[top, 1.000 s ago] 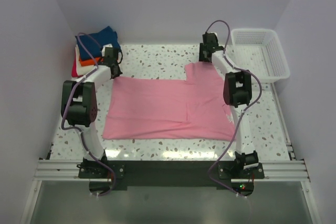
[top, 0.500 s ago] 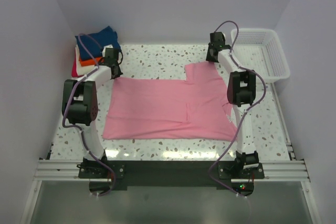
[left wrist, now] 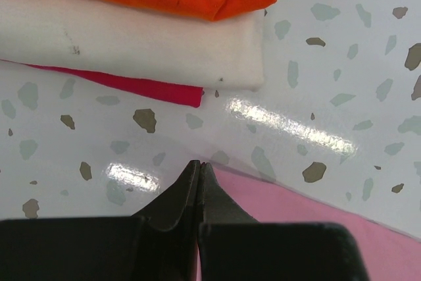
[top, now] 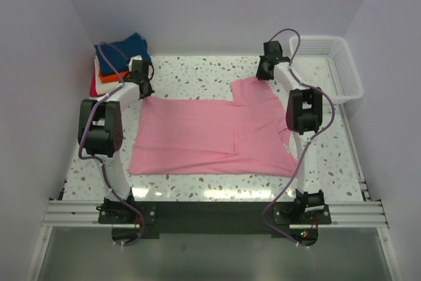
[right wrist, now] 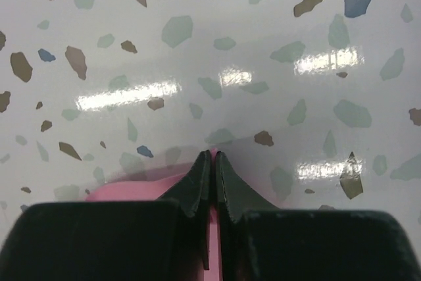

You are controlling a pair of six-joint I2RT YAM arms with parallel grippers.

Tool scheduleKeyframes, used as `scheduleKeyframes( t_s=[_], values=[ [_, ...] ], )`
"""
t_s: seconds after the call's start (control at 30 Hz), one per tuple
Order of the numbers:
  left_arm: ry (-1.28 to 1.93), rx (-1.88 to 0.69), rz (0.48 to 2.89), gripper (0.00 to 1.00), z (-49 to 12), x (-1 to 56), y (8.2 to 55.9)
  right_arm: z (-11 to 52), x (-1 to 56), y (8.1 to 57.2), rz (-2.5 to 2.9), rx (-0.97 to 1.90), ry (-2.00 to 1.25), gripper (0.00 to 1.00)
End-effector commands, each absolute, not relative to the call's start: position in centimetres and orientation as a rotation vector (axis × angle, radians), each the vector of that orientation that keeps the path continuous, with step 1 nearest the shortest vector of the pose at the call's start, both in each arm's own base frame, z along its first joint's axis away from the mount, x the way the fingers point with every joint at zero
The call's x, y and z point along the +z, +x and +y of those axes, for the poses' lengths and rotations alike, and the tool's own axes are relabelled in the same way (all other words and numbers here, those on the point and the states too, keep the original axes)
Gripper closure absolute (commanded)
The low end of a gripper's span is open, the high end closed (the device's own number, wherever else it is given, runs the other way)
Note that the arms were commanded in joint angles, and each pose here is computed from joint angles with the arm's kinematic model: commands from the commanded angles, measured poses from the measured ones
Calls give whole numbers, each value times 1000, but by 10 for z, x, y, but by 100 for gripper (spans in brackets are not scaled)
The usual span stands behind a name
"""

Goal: Fold and stack the t-shirts
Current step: Fold the tshirt

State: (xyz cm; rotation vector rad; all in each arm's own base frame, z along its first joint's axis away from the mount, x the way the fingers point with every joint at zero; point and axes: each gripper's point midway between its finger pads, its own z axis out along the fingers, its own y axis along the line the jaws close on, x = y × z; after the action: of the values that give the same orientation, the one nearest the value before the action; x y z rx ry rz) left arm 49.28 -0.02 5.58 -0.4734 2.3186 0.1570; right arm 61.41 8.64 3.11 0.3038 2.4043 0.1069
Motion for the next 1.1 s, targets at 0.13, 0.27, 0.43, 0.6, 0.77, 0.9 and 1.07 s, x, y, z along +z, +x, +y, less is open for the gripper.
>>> scheduleKeyframes(
  t_s=[0.13,0.27,0.43,0.6,0.77,0.9,1.07],
  values=[
    [-490,95,2223,100,1,78,519,86,121,605,2276,268,354,100],
    [-512,98,2225,100,4,79,515,80,156,583,2227,287,365,100],
    [-544,109,2220,100,9,83,507,77,154,551,2247,294,402,100],
    [-573,127,2232,100,13,86,498,74,158,513,2244,316,451,100],
    [-576,125,2234,100,17,87,492,79,178,475,2212,396,471,100],
    [-581,128,2244,100,18,85,487,74,174,440,2229,386,505,100],
    [-602,123,2254,100,19,81,477,68,179,403,2242,371,511,100]
  ],
)
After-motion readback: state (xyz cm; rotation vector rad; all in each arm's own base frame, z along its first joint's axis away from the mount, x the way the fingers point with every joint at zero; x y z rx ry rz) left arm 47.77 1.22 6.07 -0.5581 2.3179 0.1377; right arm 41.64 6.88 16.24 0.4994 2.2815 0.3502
